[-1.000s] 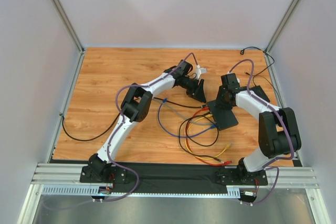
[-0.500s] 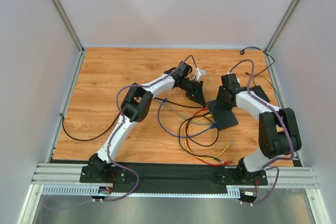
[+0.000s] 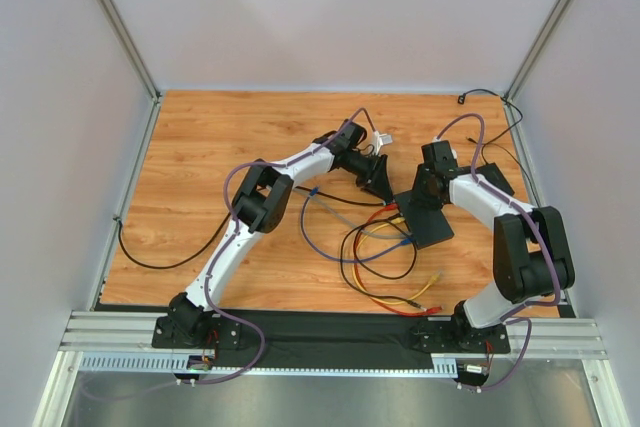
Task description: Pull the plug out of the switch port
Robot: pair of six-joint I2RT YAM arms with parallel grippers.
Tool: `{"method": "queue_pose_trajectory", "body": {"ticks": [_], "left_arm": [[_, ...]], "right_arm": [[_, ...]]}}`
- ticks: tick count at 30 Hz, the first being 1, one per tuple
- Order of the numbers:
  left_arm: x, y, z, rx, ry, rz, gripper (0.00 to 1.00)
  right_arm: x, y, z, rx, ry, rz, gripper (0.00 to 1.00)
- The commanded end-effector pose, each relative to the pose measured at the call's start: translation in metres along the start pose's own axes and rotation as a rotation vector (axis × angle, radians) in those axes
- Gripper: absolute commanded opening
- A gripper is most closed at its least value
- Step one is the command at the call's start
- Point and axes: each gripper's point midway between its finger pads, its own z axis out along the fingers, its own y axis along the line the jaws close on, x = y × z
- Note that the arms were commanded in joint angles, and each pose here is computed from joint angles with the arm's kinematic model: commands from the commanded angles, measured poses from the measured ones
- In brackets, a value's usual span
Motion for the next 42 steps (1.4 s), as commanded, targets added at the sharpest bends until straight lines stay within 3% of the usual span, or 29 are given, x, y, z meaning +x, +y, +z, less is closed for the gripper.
{"method": "queue_pose_trajectory", "body": {"ticks": [1, 16, 23, 29, 38, 42], "left_arm": [[0.007, 0.008, 0.012, 0.01, 0.008, -0.042, 0.41], [0.008, 0.011, 0.015, 0.011, 0.002, -0.13, 0.26], [0.01, 0.01, 0.018, 0.033, 0.02, -0.249, 0.0], [0.013, 0.012, 0.015, 0.005, 0.039, -0.316, 0.0], [0.02, 0.025, -0.002, -0.173, 0.072, -0.316, 0.0], [0.026, 0.03, -0.009, -0.166, 0.082, -0.318, 0.0]], "right_arm": [[0.055, -0.021, 0.012, 0.058, 0.181, -0.009, 0.33], [0.056, -0.023, 0.014, 0.069, 0.184, -0.007, 0.33], [0.056, -0.03, 0.016, 0.111, 0.181, -0.004, 0.33], [0.054, -0.039, 0.014, 0.173, 0.179, -0.001, 0.32], [0.054, -0.043, 0.018, 0.216, 0.207, -0.015, 0.31], [0.056, -0.043, 0.02, 0.216, 0.214, -0.013, 0.31]]}}
